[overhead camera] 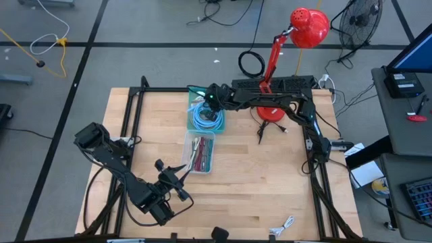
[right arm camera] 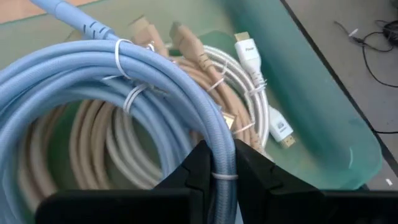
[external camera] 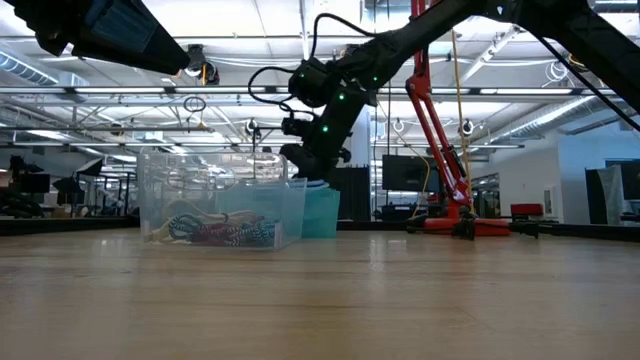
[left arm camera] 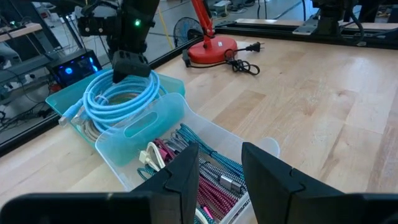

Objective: Pick & Place USB Port
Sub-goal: Put the blue rolled USB cable into the blue bin

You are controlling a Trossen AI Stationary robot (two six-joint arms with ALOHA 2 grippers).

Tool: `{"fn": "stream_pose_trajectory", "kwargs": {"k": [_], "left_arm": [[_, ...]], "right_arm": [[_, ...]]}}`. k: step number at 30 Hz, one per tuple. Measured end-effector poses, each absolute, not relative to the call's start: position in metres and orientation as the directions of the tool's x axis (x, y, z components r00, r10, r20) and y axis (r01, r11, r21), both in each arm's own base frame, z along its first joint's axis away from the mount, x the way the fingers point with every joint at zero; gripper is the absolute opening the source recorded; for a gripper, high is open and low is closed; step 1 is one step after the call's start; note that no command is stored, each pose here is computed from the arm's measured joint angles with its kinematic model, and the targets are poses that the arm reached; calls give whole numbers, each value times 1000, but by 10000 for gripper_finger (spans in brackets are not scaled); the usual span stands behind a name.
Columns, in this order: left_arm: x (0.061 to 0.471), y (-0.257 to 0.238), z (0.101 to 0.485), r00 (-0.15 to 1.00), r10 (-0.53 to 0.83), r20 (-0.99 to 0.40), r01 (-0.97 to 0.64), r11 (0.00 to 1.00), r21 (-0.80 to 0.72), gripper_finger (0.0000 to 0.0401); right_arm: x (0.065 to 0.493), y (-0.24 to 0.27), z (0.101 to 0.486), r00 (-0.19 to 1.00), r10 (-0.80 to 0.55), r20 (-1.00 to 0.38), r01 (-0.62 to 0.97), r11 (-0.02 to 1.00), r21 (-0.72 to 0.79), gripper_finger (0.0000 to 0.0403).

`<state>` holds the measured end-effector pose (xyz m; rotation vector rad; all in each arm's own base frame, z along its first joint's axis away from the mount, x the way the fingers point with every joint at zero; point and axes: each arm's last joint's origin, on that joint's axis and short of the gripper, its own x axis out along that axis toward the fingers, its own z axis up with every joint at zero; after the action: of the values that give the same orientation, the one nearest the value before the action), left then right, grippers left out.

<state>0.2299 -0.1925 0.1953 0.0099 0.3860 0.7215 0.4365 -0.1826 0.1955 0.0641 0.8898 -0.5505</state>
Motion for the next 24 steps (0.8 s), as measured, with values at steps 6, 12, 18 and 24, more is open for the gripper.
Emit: {"fn": "stream_pose_trajectory", "kwargs": {"k": [6,12,18,24], "left_arm": [[230,-193,195,681,642,-352,-641,755,136,124],[230,-193,195,680,640,-357,-641,756,135,124],[230,-193,195,680,640,-357,-641,756,134,124],[230,-193,195,681,641,-356,-642,755,133,124]], "right_arm": [[441,-164,200,508,-409,-758,445,878,-175,38],[445,-144,198,472,-471,-745,446,857,-259,38],[443,-137,182,474,-470,-745,443,858,-259,38],[436,-135,164,464,-480,-744,454,850,-265,38]]}}
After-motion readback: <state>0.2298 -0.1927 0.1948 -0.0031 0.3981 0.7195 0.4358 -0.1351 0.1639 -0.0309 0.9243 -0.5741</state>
